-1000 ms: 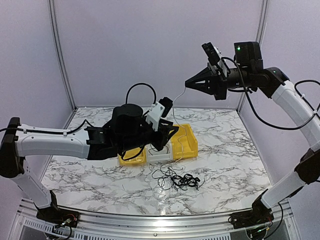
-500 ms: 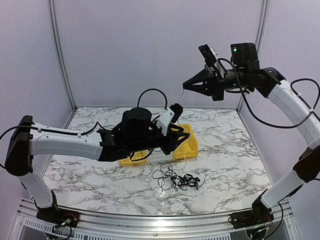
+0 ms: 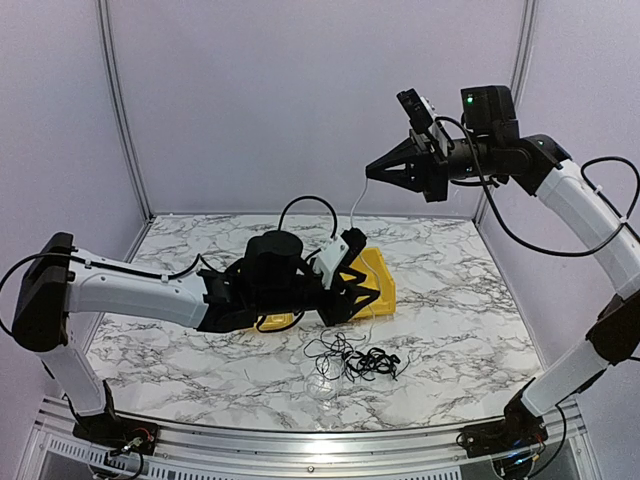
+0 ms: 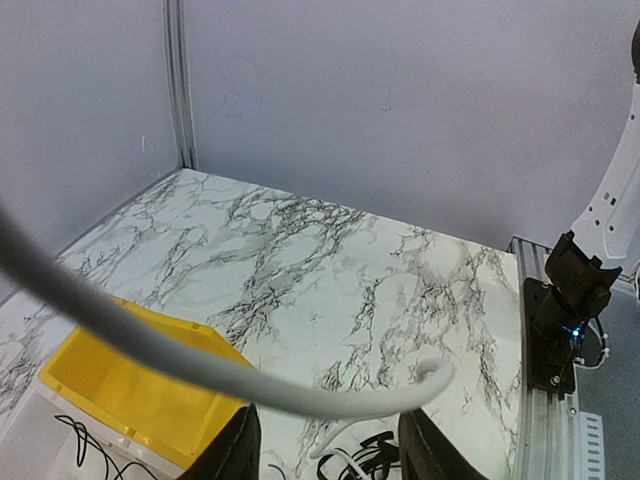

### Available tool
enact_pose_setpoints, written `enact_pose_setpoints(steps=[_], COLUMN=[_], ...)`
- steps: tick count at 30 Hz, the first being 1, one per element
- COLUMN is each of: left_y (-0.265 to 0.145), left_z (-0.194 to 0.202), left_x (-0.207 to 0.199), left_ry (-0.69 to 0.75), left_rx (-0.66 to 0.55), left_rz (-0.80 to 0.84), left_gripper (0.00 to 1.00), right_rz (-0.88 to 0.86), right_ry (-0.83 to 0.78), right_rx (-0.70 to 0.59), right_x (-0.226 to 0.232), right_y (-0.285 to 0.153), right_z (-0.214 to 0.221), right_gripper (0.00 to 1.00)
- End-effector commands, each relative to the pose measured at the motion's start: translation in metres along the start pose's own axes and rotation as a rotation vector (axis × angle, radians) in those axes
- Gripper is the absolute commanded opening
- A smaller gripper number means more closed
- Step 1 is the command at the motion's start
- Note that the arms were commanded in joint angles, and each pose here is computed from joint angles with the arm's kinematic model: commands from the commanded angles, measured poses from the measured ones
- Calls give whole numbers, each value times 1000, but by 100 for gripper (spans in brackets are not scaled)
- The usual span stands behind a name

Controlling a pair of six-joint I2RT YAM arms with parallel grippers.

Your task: Untangle the cables

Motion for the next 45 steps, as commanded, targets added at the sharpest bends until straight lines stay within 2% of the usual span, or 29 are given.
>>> enact_pose_setpoints(steps=[1, 3, 10, 16, 19, 26, 31, 39, 42, 45], left_y=[-12, -9, 8, 7, 4, -3, -3, -3, -6, -7], left_z=[-24, -27, -37, -37, -36, -35, -33, -22, -20, -21], left_x=[-2, -2, -7, -19, -27, -44, -49, -65, -67, -70], left_ry=[54, 69, 61, 35, 14, 0, -17, -98, -116, -120], left_rx=[-98, -117, -147, -157, -165, -183, -181, -114, -101, -98], left_rz=[9, 11, 58, 157, 228, 351, 398, 556, 582, 600], left_gripper=[50, 50, 38, 28, 29, 39, 38, 45, 44, 39], right_rz=[-21, -24, -14, -4, 11, 65, 86, 225, 245, 259], right_ry=[-6, -2, -8, -14, -11, -13, -11, -34, -25, -20], right_rx=[-15, -15, -14, -2, 11, 36, 52, 106, 106, 110], right_x=[3, 3, 4, 4, 1, -9, -12, -39, -44, -46], right_y=[1, 2, 0, 0, 2, 5, 7, -1, -3, -3], right_z=[-7, -6, -6, -2, 4, 12, 19, 37, 40, 44], right_gripper=[0, 0, 0, 0, 0, 0, 0, 0, 0, 0])
Point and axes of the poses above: each gripper's point midway between its finger pads, its own y axis out along the fingers, its own x axis along the line the jaws close on, z = x × y, the point moved 5 cm from there along -y, back along the fingers, and after that the axes turned 1 degree about -y, right-handed, at the moved point
